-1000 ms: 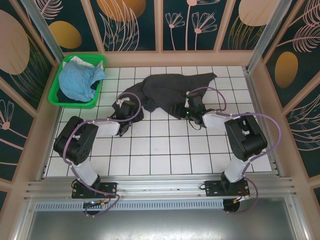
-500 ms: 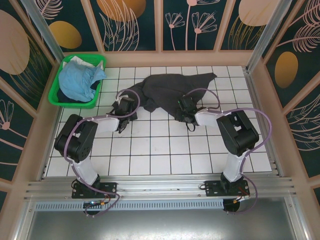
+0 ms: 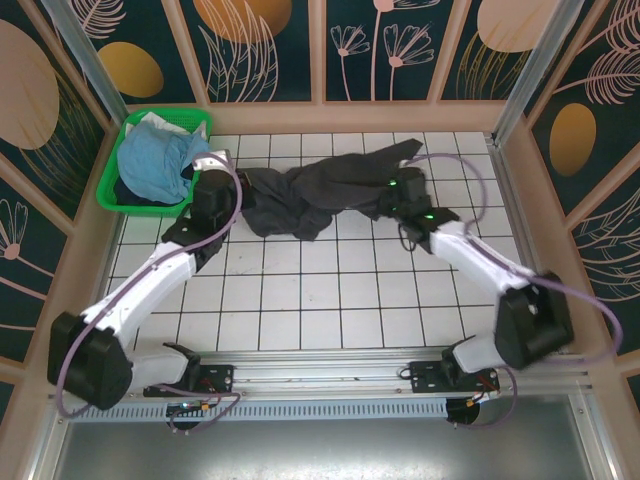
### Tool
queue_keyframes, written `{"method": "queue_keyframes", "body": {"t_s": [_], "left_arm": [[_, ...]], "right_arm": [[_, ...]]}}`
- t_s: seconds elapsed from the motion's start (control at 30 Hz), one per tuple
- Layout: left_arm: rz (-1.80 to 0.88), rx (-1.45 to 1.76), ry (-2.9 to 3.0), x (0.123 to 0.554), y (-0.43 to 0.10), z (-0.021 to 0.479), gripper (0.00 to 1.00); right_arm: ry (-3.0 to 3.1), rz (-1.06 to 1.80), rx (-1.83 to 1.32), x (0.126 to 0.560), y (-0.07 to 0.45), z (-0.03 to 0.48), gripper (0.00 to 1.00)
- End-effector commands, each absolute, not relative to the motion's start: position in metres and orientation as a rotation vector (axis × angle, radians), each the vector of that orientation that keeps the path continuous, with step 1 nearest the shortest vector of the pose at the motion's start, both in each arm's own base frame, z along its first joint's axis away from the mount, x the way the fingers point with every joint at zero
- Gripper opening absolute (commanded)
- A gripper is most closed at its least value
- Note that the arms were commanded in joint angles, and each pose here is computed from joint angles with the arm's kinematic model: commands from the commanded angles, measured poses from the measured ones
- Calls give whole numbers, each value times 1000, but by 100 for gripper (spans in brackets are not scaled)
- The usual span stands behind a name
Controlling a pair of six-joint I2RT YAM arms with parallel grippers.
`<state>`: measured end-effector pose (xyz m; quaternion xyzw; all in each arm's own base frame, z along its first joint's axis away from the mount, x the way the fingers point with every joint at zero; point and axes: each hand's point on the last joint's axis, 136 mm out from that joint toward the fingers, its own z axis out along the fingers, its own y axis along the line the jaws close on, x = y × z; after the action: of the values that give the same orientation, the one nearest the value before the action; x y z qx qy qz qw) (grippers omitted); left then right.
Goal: Fold and stack the t-shirts
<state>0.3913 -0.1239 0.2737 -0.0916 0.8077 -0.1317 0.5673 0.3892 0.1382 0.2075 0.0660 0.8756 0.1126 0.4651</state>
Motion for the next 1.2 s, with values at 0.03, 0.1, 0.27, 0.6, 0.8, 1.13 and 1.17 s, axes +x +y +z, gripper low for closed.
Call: {"method": "queue_keyframes", "body": {"t_s": [0.03, 0.1, 0.27, 0.6, 0.8, 1.13, 1.17], "left_arm": [[-248, -226, 1744, 374, -99, 346, 0], [-235, -225, 1696, 366, -92, 372, 0], [-190, -251, 1548, 339, -68, 448, 0], [-37, -307, 1419, 336, -43, 508, 0], [-1, -263, 1525, 378, -63, 474, 0], [-13, -272, 1453, 320, -37, 490, 0], [-15, -272, 1446, 315, -34, 493, 0]], "right_arm": [[1932, 272, 245, 359, 90, 293, 0], [1841, 278, 262, 342, 75, 332, 0], [1630, 283, 291, 297, 47, 426, 0], [1523, 161, 318, 293, 26, 487, 0], [1642, 107, 319, 339, 23, 452, 0], [1601, 291, 262, 292, 33, 459, 0], [1593, 304, 258, 286, 33, 462, 0]]}}
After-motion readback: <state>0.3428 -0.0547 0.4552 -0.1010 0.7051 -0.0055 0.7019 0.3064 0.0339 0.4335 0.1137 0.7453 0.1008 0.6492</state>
